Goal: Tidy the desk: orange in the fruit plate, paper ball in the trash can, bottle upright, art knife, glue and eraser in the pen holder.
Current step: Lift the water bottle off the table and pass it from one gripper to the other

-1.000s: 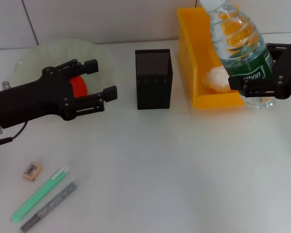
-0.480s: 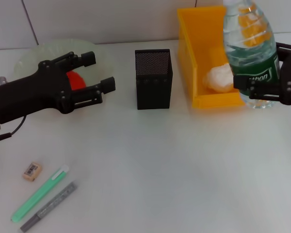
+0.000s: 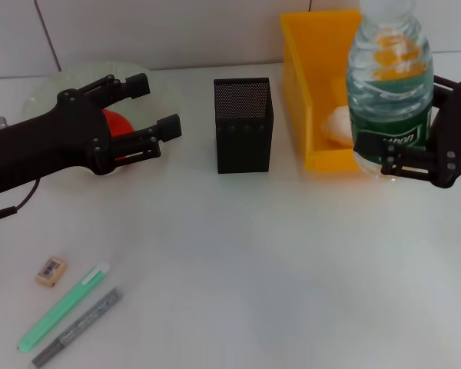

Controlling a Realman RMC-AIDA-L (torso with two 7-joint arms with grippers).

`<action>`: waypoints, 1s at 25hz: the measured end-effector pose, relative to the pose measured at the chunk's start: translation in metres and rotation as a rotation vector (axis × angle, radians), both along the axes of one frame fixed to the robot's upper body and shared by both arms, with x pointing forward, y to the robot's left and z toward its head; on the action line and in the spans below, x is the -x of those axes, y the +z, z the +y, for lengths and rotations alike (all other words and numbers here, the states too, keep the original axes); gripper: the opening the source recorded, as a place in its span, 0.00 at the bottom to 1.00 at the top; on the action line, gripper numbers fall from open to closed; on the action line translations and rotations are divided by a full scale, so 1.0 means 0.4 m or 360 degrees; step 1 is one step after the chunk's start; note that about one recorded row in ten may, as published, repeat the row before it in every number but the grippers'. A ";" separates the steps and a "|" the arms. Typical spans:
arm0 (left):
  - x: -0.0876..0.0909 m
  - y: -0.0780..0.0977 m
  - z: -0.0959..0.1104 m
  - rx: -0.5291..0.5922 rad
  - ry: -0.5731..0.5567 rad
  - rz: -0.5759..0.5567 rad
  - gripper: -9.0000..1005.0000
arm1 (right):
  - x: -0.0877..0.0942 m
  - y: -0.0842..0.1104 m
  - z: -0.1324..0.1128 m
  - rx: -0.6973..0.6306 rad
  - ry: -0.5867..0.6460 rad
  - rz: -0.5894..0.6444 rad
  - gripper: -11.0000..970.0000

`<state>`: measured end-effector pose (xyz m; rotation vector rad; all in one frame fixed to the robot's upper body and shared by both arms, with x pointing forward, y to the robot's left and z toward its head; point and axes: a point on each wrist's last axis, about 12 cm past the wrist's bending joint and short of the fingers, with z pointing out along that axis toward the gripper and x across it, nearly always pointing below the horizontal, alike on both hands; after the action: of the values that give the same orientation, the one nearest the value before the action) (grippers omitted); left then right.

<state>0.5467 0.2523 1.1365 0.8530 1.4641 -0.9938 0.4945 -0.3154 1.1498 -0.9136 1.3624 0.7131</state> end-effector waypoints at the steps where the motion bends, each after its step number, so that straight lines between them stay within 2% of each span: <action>1: 0.001 0.001 0.000 0.0004 -0.0006 -0.0001 0.85 | 0.000 -0.006 0.003 -0.0002 0.0007 -0.0006 0.79; 7: 0.010 0.008 0.003 0.0056 -0.0051 0.0044 0.85 | -0.015 -0.029 0.018 -0.0042 0.0028 -0.0002 0.79; 12: 0.024 0.016 0.017 0.0153 -0.0029 0.0005 0.85 | -0.031 -0.040 0.039 -0.0064 0.0058 -0.0003 0.79; 14: 0.043 0.020 0.031 0.0234 -0.0019 -0.0051 0.85 | -0.039 -0.045 0.049 -0.0079 0.0071 0.0003 0.79; 25: 0.052 0.009 0.023 0.0273 -0.0041 -0.0065 0.85 | -0.082 -0.075 0.107 -0.0098 0.0152 0.0044 0.79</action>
<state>0.5260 0.2616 1.1399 0.7648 1.3154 -1.0986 0.5273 -0.2725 1.1196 -0.9276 1.3208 0.8387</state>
